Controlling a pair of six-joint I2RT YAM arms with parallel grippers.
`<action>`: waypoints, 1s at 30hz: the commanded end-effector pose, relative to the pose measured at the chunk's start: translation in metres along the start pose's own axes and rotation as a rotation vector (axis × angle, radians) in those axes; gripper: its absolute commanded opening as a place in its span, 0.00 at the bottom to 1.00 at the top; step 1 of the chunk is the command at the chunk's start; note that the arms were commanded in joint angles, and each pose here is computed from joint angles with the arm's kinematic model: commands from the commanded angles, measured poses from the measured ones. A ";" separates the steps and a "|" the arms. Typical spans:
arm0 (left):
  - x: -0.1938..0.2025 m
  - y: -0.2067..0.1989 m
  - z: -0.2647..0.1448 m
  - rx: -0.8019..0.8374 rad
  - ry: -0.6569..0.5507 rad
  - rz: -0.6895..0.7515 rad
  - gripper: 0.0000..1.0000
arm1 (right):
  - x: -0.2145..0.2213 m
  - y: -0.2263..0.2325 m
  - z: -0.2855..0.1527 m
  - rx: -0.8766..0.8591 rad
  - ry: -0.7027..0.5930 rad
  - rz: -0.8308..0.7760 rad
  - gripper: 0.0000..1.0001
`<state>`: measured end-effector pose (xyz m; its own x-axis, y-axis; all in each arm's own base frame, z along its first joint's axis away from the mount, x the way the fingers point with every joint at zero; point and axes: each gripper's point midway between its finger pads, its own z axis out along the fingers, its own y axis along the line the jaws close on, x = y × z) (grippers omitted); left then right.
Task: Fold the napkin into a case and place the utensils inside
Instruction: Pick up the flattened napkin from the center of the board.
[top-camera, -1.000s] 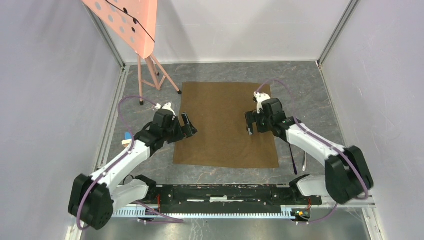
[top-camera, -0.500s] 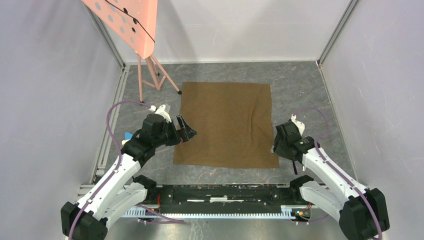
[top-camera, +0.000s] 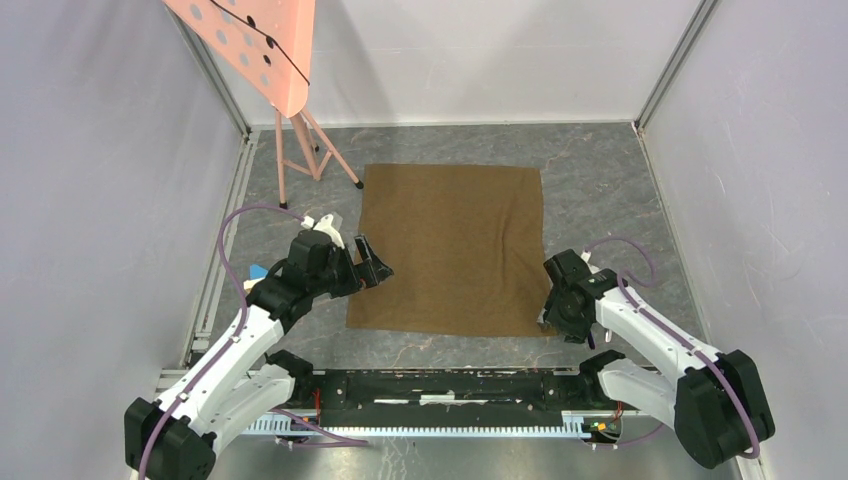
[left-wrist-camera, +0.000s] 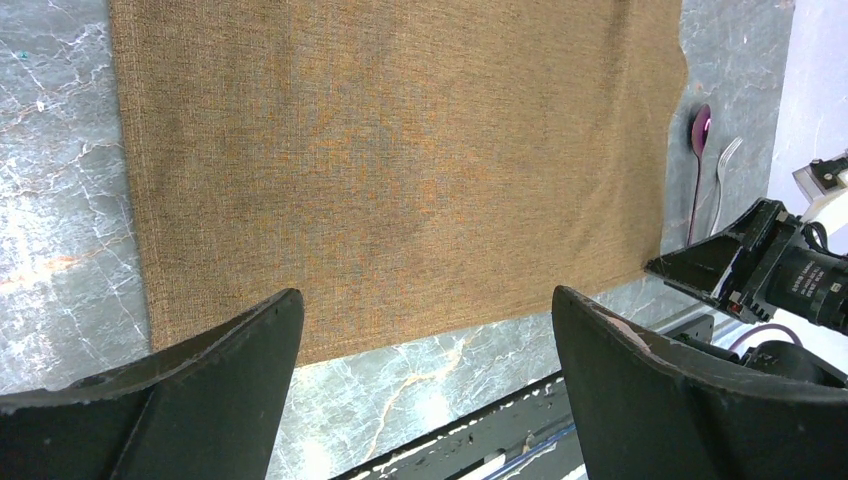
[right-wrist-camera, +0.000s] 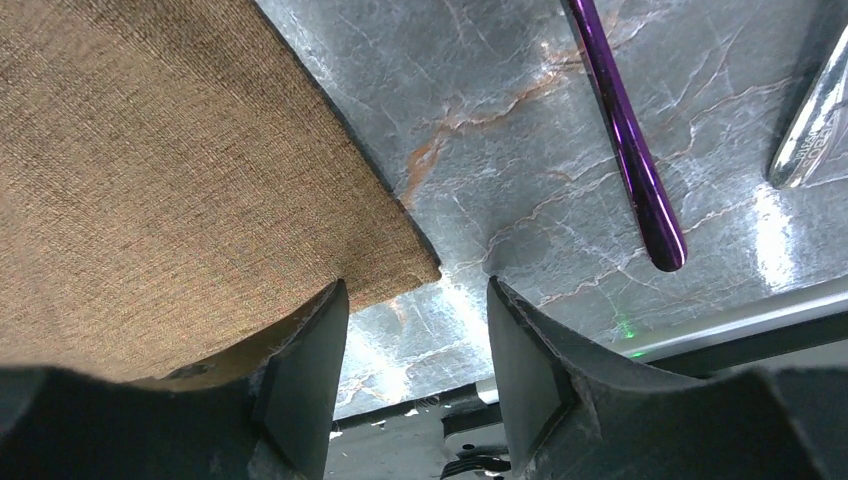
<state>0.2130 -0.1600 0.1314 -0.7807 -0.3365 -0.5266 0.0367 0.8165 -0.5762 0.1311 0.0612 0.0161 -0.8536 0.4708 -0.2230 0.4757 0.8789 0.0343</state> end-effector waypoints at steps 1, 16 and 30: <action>-0.006 -0.007 -0.001 0.023 -0.017 -0.016 1.00 | 0.000 0.002 0.000 0.003 -0.005 0.046 0.58; -0.004 -0.004 -0.008 0.008 -0.013 0.020 1.00 | -0.005 -0.001 0.015 0.048 -0.027 0.034 0.47; -0.004 -0.003 -0.009 0.004 -0.011 0.022 1.00 | -0.014 0.008 0.005 0.006 -0.058 0.024 0.53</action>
<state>0.2053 -0.1561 0.1310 -0.7872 -0.3327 -0.5193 0.0294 0.8209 -0.5704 0.1372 0.0578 0.0124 -0.8423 0.4804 -0.2444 0.4948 0.8690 0.0029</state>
